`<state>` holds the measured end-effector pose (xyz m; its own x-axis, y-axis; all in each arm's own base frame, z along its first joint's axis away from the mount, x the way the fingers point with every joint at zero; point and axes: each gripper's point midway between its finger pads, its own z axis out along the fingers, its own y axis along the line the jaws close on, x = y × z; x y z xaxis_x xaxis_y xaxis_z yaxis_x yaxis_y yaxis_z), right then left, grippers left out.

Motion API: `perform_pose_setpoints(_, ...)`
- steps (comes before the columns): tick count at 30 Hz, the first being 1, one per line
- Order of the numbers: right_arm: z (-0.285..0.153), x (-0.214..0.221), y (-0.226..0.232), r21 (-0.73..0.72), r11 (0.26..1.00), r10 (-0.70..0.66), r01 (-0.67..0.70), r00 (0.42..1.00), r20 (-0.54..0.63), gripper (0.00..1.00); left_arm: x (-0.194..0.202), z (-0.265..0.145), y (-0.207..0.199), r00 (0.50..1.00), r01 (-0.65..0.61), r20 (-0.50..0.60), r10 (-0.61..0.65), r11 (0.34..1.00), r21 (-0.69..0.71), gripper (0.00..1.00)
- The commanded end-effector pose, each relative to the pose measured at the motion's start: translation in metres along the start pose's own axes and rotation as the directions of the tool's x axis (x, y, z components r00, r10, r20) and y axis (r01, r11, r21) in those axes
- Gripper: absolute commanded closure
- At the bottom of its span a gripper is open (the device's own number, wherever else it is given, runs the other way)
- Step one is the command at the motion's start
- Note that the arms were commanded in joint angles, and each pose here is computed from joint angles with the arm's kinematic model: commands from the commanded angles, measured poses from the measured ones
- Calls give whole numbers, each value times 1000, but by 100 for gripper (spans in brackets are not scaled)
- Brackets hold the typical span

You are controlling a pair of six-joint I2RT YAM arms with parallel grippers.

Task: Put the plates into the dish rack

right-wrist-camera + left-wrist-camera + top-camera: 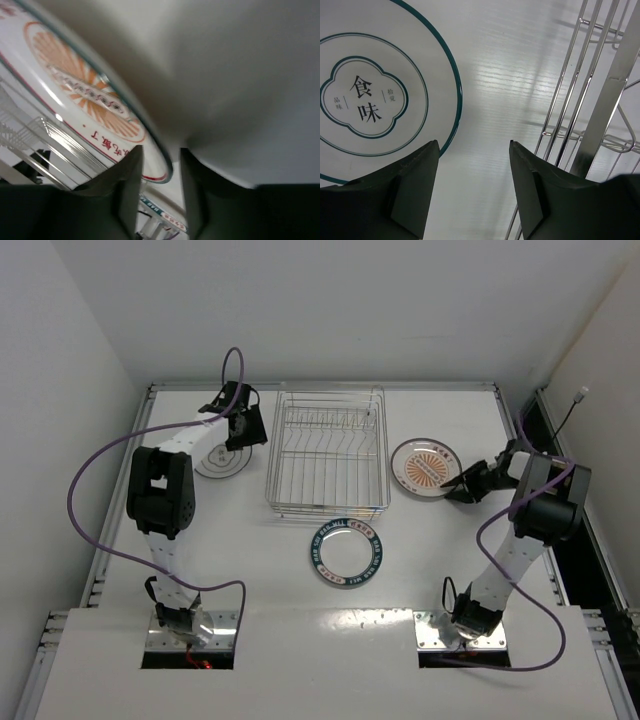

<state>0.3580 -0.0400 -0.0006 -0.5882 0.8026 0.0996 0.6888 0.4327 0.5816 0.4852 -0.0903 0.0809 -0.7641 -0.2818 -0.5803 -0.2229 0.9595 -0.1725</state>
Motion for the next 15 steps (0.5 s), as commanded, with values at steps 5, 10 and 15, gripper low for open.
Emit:
perform_pose_setpoints(5, 15, -2, 3, 12, 1000, 4, -4, 1000, -20, 100, -30, -23, -9, 996, 26, 81, -30, 999, 42, 45)
perform_pose_setpoints(10, -63, -29, 47, 27, 989, -146, 144, 946, 289, 100, -30, -23, -9, 996, 26, 81, -30, 999, 42, 45)
perform_pose_setpoints(15, -157, -31, 136, 84, 944, -307, 320, 752, 583, 100, -30, -23, -9, 996, 26, 81, -30, 999, 42, 45)
